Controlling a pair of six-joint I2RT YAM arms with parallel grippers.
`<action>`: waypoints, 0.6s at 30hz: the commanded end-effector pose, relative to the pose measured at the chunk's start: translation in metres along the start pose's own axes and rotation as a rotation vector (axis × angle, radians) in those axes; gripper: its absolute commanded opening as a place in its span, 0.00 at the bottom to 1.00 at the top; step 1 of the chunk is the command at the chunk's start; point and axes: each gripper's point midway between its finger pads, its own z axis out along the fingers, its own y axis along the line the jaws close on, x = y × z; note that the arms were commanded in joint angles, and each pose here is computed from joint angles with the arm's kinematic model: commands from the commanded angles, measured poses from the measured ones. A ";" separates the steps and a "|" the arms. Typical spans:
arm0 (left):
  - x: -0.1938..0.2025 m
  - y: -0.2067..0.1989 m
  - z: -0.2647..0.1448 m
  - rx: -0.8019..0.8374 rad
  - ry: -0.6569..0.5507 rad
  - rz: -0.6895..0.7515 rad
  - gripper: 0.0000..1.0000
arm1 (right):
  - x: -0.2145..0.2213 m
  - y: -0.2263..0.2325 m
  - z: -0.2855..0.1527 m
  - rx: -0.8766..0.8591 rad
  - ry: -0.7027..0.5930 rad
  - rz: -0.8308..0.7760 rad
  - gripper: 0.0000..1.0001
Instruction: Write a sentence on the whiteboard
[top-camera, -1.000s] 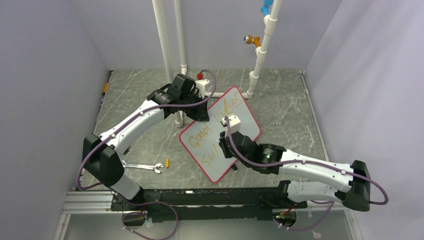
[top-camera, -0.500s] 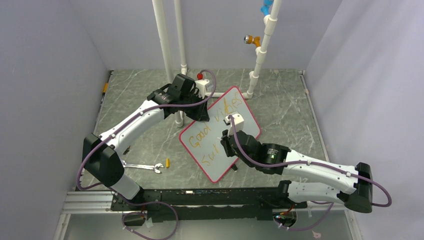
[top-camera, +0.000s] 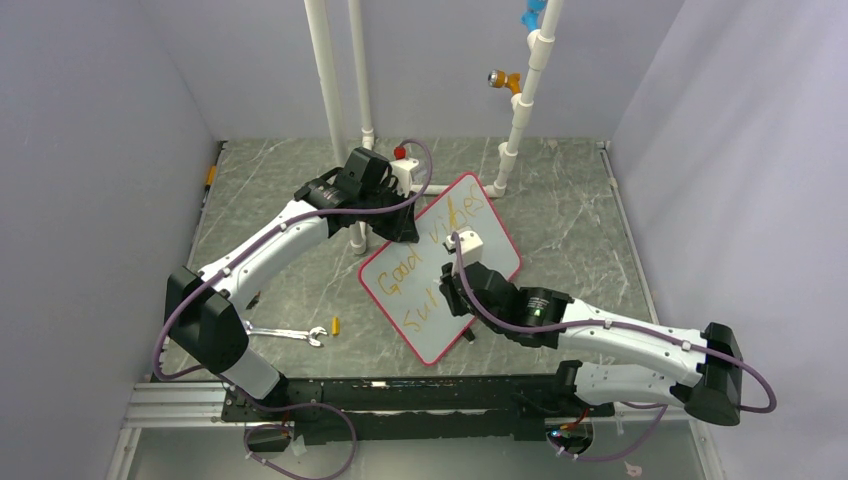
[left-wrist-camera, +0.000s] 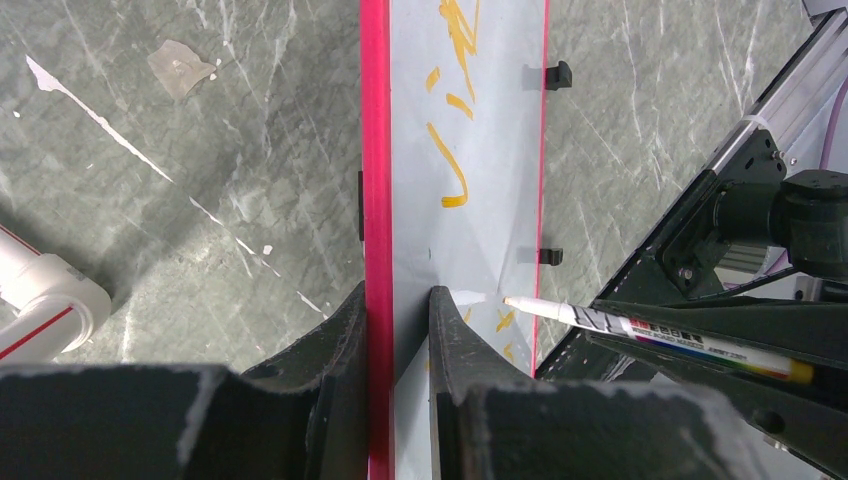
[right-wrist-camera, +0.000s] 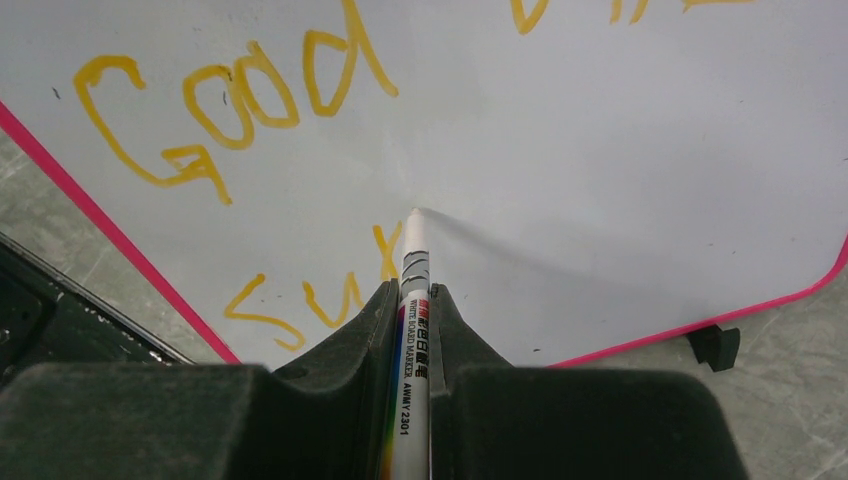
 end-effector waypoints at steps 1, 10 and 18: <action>-0.018 0.023 -0.010 -0.124 -0.074 0.097 0.00 | 0.001 0.005 0.005 -0.026 -0.012 0.024 0.00; -0.018 0.022 -0.010 -0.123 -0.075 0.097 0.00 | 0.027 -0.002 0.008 -0.015 0.042 0.025 0.00; -0.018 0.022 -0.009 -0.122 -0.073 0.098 0.00 | 0.056 -0.010 0.001 -0.015 0.096 0.067 0.00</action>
